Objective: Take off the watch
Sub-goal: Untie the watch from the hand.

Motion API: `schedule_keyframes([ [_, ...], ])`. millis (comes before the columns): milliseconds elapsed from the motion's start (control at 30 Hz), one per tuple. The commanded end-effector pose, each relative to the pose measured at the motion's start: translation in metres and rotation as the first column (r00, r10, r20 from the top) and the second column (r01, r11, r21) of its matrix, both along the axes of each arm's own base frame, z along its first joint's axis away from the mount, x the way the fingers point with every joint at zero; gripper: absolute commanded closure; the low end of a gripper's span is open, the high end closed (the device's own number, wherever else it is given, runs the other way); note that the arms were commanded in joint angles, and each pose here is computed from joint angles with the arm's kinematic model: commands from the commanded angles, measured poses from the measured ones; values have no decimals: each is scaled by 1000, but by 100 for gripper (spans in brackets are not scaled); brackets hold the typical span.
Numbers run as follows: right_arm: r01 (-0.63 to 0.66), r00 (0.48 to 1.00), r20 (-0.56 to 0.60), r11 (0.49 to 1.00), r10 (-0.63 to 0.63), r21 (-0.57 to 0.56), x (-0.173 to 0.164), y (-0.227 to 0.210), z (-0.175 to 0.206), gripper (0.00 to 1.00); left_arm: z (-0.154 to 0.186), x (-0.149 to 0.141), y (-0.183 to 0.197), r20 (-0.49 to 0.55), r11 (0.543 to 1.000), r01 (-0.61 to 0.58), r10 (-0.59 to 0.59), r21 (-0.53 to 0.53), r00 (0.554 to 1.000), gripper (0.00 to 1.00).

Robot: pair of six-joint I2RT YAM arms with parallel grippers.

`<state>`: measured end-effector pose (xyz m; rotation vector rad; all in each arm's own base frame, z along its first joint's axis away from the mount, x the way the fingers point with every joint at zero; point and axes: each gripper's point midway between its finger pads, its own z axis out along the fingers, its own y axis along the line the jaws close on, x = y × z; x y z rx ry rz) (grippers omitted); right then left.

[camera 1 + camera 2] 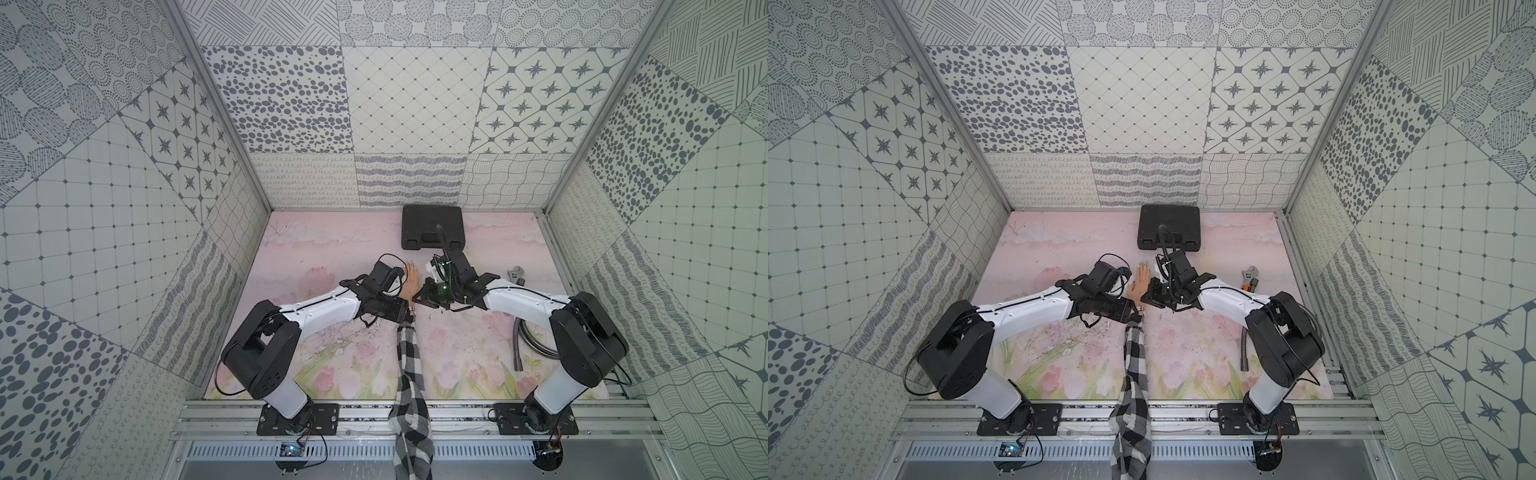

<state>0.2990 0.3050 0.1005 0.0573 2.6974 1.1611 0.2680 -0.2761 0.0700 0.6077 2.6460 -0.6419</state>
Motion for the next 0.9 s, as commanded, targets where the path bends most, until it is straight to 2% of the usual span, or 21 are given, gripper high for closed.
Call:
schedule_keyframes([
  [0, -2, 1000, 19, 1000, 1, 25, 5, 4, 0, 100, 3, 3, -12, 32, 997, 82, -82, -6, 996, 43],
  [267, -1, 1000, 17, 1000, 0, 29, 4, 3, 0, 100, -3, 8, -13, 33, 997, 81, -82, 10, 996, 49],
  [433, -3, 1000, 17, 999, 2, 32, 3, 3, 0, 100, -1, 15, -9, 74, 998, 52, -53, 25, 996, 51],
  [567, -8, 1000, 18, 999, 7, 37, 2, 4, 1, 100, 3, 16, -12, 86, 997, 79, -80, 22, 993, 48],
  [700, -22, 1000, 17, 999, 21, 48, 2, 6, 0, 100, 5, 15, -17, 91, 987, 157, -160, 37, 983, 43],
  [867, -42, 999, 9, 997, 42, 59, -1, 8, -4, 100, 13, 17, -10, 144, 974, 209, -220, 91, 965, 36],
])
